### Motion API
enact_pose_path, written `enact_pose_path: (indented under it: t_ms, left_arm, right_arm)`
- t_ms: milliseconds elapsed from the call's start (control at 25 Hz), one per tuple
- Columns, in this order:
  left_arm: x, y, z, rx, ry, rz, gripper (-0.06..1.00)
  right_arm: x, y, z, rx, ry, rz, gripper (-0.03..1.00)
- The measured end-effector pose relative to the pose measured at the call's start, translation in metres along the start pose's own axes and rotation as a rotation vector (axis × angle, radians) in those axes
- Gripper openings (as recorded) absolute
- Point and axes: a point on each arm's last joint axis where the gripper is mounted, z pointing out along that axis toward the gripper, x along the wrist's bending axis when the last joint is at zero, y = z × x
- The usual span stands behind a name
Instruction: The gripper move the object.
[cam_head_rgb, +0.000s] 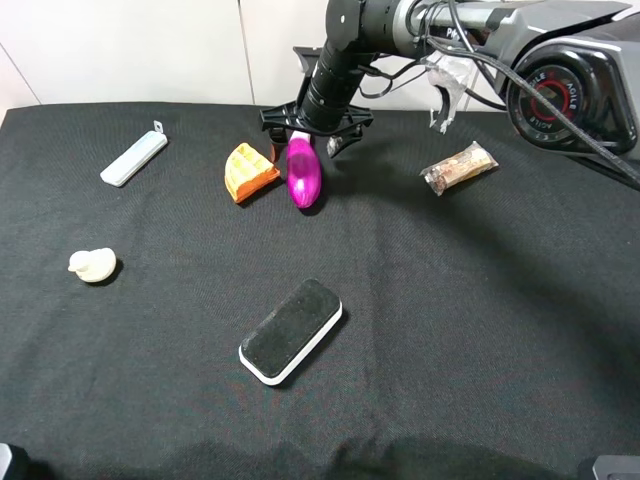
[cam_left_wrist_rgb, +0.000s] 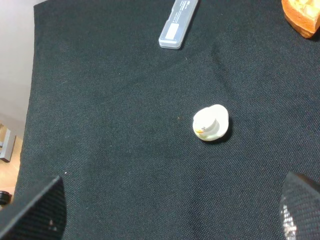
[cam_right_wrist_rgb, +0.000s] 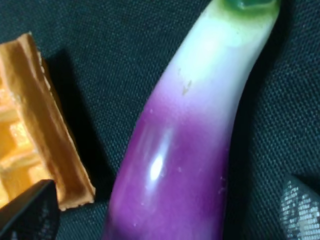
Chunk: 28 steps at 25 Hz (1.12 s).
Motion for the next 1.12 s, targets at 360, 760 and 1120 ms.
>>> enact_pose_path:
  t_ms: [360,760,1120]
  left_arm:
    - [0.000,0.000,0.000,0.000,0.000,0.000,0.91]
    - [0.000,0.000,0.000,0.000,0.000,0.000,0.91]
    - [0.000,0.000,0.000,0.000,0.000,0.000,0.91]
  right_arm:
    - [0.010,0.009,-0.037,0.044,-0.016,-0.044,0.69]
    - [0.020,0.013,-0.074,0.042,0.004,-0.104,0.69]
    - [0.032,0.017,-0.124,-0.051,0.030,-0.146,0.69]
